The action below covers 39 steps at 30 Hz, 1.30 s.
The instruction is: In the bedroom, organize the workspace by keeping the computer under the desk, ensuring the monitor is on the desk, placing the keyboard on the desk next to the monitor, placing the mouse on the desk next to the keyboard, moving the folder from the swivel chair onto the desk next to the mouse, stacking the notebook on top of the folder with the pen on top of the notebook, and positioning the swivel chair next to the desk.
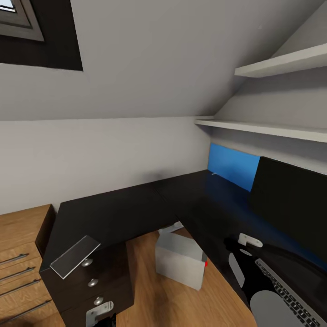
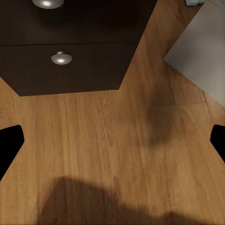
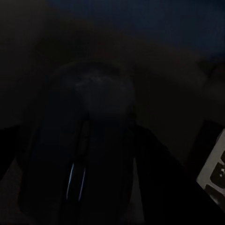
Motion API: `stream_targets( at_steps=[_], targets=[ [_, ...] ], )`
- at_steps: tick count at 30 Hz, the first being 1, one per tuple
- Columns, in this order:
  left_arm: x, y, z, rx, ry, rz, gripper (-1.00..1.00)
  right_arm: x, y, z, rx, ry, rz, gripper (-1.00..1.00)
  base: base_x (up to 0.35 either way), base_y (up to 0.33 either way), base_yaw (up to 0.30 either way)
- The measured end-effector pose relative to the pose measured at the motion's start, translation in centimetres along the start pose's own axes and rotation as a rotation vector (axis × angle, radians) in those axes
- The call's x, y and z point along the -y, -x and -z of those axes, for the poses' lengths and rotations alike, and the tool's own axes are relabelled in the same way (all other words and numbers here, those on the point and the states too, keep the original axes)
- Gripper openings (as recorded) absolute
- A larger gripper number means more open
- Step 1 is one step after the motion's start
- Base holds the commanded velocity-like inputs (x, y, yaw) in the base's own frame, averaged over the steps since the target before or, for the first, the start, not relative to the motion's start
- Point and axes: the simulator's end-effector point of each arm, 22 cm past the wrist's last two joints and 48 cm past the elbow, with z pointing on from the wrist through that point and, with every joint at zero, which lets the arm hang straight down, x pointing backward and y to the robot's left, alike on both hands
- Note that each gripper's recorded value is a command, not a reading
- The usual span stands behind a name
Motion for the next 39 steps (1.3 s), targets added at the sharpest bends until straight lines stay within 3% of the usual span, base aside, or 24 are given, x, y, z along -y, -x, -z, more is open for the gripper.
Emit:
stream_targets(
  at_steps=[20, 25, 37, 38, 39],
  targets=[
    [-0.3, -1.9, -2.3, 0.003, -0.002, 0.0, 1.0, 0.2, -2.5, -1.6, 0.001, -0.003, -0.001, -1.0, 0.0, 0.0, 0.0],
    [-0.4, -2.4, -2.9, 0.003, -0.002, 0.0, 1.0, 0.9, -3.2, -2.0, 0.002, -0.035, -0.003, -1.0, 0.0, 0.0, 0.0],
    [-0.4, -2.4, -2.9, 0.003, -0.002, 0.0, 1.0, 1.0, -3.1, -2.0, 0.005, -0.042, -0.001, -1.0, 0.0, 0.0, 0.0],
    [-0.4, -2.4, -2.9, 0.003, -0.002, 0.0, 1.0, 1.0, -3.1, -2.0, 0.005, -0.042, -0.001, 1.0, 0.0, 0.0, 0.0],
    [-0.4, -2.4, -2.9, 0.003, -0.002, 0.0, 1.0, 1.0, -3.1, -2.0, 0.005, -0.041, -0.004, 1.0, 0.0, 0.0, 0.0]
  ],
)
